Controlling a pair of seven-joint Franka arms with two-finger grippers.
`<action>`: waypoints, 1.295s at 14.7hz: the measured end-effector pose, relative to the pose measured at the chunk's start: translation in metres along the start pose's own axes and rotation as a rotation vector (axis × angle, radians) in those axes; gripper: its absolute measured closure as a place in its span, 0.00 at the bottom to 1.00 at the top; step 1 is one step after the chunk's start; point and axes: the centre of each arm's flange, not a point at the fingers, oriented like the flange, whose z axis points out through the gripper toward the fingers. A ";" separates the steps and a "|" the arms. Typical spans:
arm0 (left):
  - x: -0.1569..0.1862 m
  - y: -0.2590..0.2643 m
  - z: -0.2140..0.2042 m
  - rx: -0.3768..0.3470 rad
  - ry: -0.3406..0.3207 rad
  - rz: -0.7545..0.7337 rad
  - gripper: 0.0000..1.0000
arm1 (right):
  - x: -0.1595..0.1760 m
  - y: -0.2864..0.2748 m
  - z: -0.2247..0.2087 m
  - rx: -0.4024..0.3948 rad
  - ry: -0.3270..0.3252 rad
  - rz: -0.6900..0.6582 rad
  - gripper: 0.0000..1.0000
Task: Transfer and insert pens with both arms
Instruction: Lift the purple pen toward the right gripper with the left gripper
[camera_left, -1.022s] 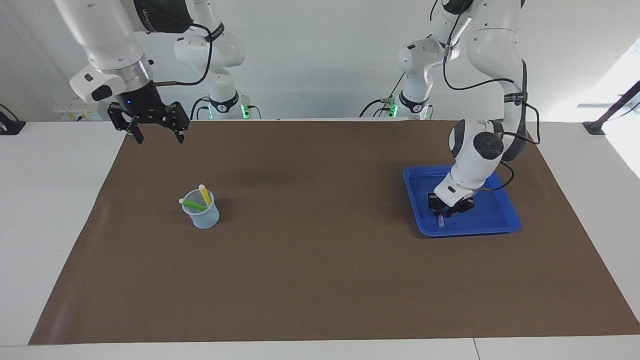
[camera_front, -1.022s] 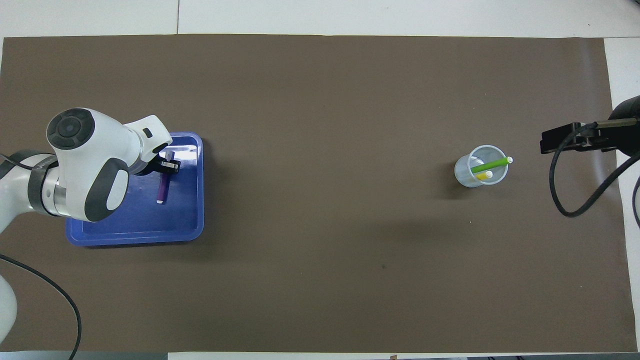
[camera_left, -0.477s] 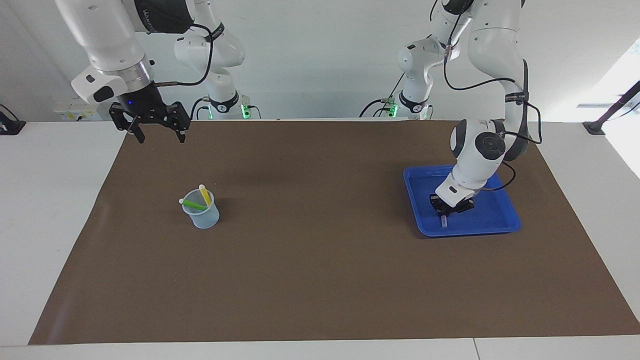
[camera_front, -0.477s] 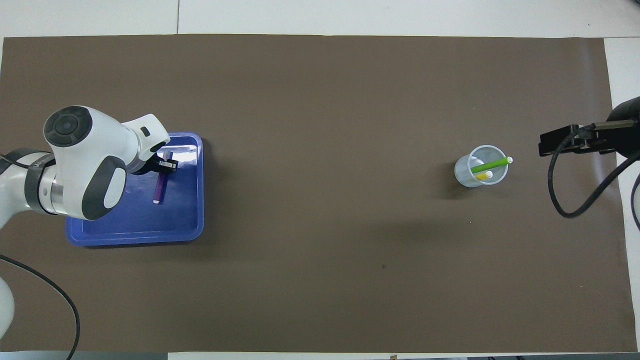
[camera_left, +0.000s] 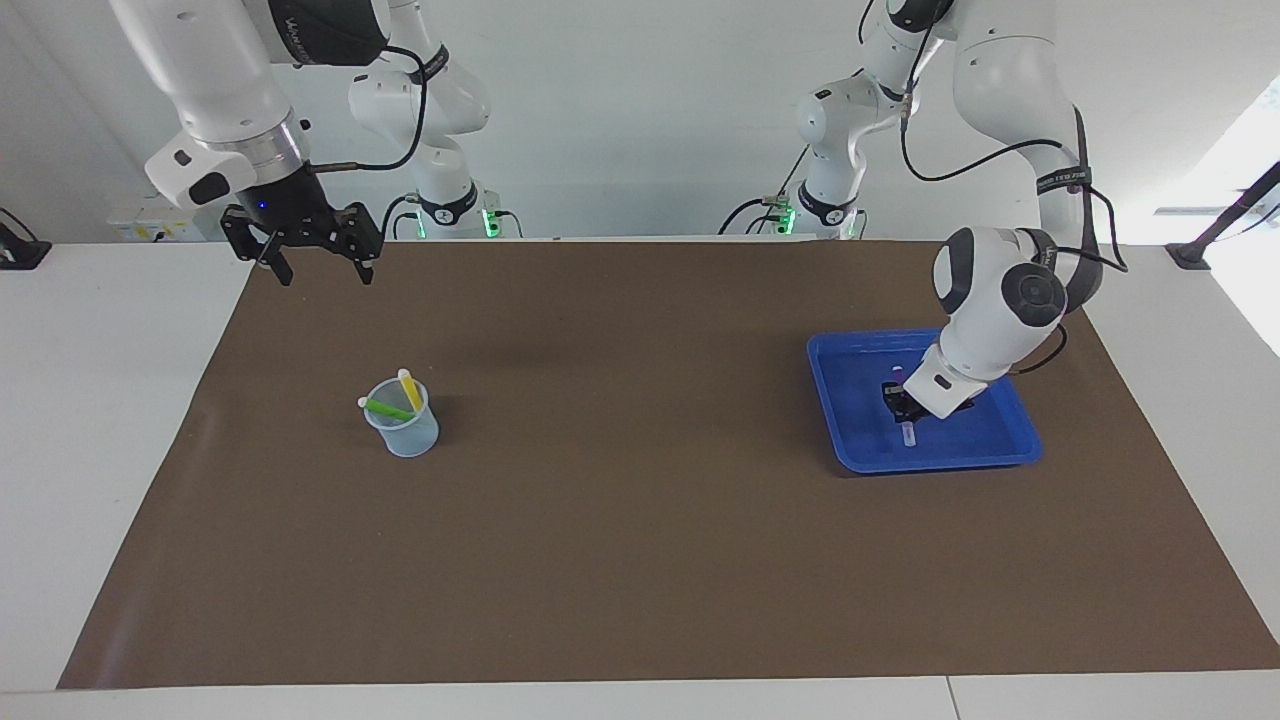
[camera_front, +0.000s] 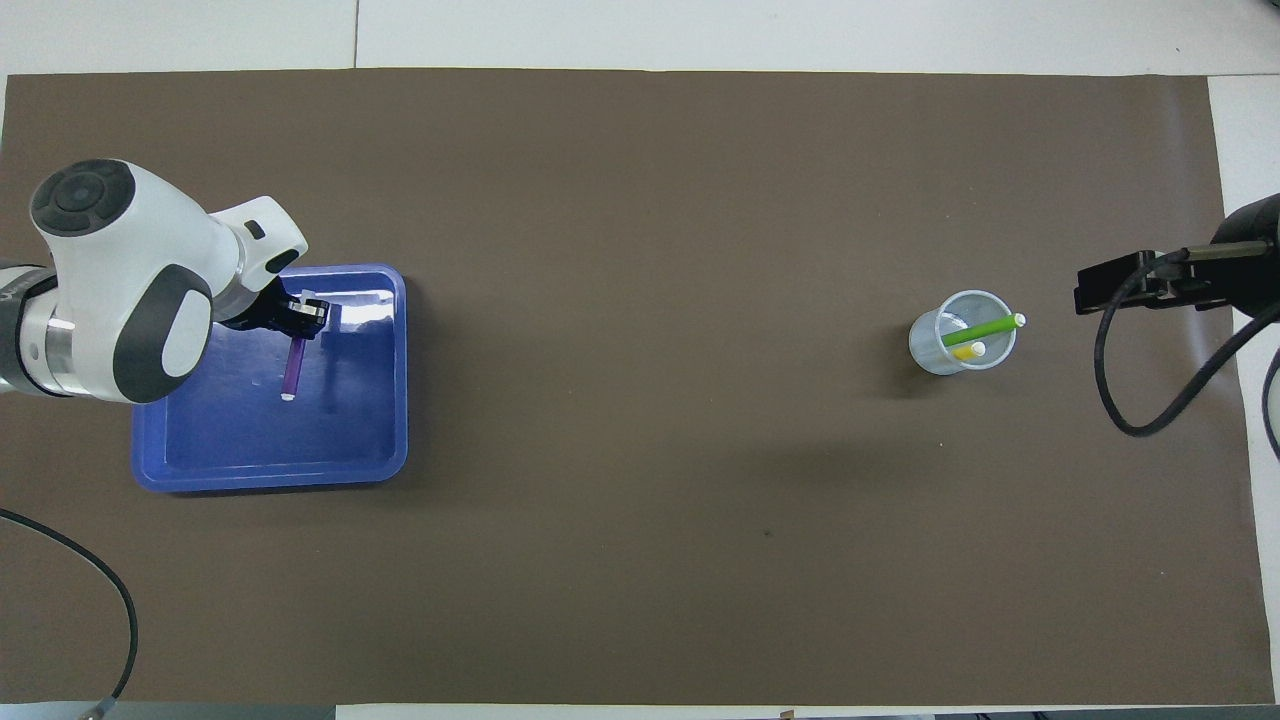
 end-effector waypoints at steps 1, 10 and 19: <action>0.001 0.001 -0.015 -0.039 -0.019 -0.032 0.83 | 0.000 0.000 0.000 0.000 -0.001 0.000 0.00; -0.002 0.067 -0.140 -0.459 -0.237 -0.884 0.83 | 0.000 -0.005 0.000 0.045 -0.002 0.001 0.00; -0.020 0.201 -0.156 -0.716 -0.672 -1.368 0.83 | -0.002 -0.096 -0.006 0.335 -0.019 0.180 0.00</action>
